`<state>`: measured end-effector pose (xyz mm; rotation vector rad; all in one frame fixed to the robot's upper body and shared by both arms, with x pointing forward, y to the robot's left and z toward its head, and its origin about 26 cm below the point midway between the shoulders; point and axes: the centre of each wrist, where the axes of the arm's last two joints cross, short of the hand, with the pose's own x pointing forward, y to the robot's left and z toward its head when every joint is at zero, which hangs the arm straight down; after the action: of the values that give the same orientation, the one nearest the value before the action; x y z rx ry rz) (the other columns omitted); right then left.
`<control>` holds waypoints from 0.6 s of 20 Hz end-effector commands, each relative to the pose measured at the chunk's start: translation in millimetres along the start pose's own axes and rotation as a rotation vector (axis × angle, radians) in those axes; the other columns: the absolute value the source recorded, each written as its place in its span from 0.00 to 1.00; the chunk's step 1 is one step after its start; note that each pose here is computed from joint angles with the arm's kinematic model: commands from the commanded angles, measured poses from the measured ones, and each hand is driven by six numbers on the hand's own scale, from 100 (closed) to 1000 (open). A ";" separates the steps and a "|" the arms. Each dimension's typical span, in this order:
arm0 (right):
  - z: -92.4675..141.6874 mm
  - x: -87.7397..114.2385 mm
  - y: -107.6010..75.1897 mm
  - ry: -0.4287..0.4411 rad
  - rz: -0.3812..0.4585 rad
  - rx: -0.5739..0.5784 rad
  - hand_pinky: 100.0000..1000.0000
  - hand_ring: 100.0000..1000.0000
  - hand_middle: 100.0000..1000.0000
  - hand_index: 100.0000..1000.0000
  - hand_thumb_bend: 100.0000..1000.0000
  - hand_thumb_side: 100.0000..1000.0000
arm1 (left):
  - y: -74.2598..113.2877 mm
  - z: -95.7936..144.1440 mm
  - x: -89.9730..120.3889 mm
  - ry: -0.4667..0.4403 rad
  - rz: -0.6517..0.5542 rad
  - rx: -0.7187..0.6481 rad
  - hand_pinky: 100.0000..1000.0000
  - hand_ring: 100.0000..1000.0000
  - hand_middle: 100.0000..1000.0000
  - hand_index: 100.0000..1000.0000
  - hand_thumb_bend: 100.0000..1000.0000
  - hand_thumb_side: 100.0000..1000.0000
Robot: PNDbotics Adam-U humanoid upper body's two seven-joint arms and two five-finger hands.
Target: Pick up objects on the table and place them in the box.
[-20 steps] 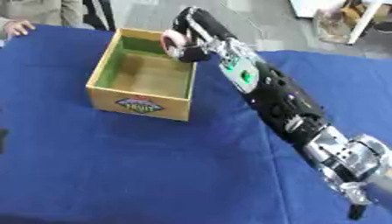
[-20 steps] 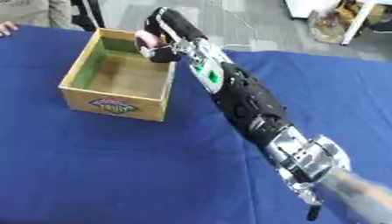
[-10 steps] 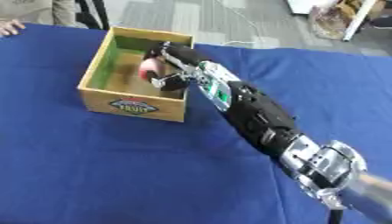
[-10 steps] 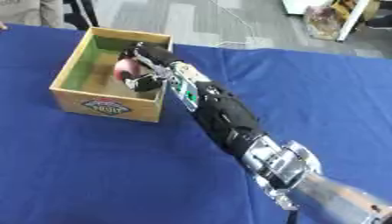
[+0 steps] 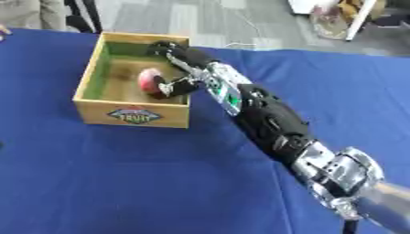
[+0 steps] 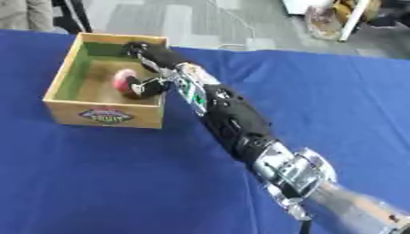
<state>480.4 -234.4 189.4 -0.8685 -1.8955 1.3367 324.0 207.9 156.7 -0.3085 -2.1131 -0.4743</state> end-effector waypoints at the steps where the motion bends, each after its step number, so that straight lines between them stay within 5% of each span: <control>1: -0.9 2.5 -28.0 -0.018 0.006 -0.070 0.89 1.00 0.93 0.93 0.00 0.13 | 2.6 -0.6 4.2 -0.012 -0.011 0.002 0.60 0.76 0.50 0.65 0.25 0.00; 12: 12.0 15.2 -49.6 -0.056 -0.121 -0.135 0.79 0.99 0.83 0.88 0.00 0.07 | 8.0 10.1 -4.1 0.031 -0.021 0.045 0.60 0.76 0.50 0.65 0.25 0.00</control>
<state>458.3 -236.0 215.8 -0.7517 -2.0265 1.1998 321.9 214.7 144.5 -0.2786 -2.0771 -0.4392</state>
